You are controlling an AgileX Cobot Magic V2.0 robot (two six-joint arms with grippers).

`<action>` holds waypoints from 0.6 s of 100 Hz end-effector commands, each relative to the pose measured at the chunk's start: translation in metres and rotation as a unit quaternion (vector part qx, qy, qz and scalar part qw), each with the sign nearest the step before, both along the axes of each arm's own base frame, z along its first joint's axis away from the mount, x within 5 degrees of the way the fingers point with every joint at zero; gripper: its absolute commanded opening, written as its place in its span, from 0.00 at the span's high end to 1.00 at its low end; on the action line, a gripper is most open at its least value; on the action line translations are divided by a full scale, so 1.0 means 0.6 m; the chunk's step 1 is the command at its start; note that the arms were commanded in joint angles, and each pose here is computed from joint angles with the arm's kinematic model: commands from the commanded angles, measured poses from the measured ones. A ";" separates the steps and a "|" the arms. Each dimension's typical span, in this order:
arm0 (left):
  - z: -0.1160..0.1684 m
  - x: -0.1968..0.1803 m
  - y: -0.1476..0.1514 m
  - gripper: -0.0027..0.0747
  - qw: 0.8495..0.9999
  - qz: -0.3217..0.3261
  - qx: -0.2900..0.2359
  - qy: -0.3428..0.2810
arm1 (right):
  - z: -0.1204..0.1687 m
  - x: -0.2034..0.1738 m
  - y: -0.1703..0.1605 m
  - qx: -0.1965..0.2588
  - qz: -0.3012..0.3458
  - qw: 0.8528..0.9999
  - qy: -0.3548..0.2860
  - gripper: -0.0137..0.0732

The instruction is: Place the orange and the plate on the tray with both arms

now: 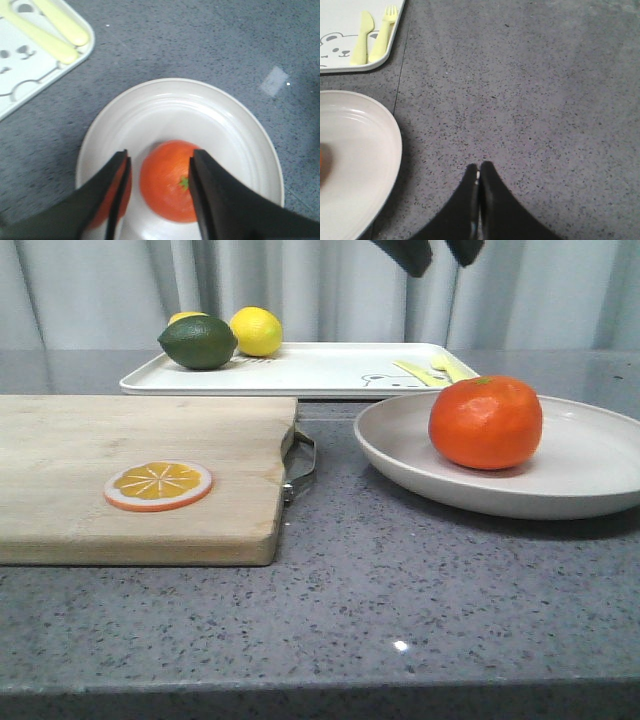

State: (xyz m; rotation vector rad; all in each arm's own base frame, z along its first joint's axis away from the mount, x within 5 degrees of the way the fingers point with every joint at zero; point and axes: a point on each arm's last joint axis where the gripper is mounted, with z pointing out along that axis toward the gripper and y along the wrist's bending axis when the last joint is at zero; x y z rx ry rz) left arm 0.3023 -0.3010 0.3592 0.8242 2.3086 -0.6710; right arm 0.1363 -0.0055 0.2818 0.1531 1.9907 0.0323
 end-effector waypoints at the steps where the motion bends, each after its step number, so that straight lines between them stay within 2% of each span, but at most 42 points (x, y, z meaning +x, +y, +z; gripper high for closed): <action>1: 0.073 -0.019 0.042 0.71 0.997 0.023 -0.055 -0.058 | 0.036 0.008 0.000 -0.007 0.003 0.999 -0.046 0.91; 12: 0.079 -0.031 0.081 0.79 0.995 0.045 -0.059 -0.074 | 0.044 0.008 0.000 -0.008 0.003 0.999 -0.047 0.91; 30: 0.078 -0.067 0.142 0.99 0.991 0.073 -0.061 -0.095 | 0.045 0.007 0.000 -0.008 0.003 0.999 -0.046 0.91; 60: 0.053 -0.149 0.240 0.99 0.982 0.117 -0.079 -0.123 | 0.040 0.022 0.007 -0.007 0.018 1.000 -0.010 0.91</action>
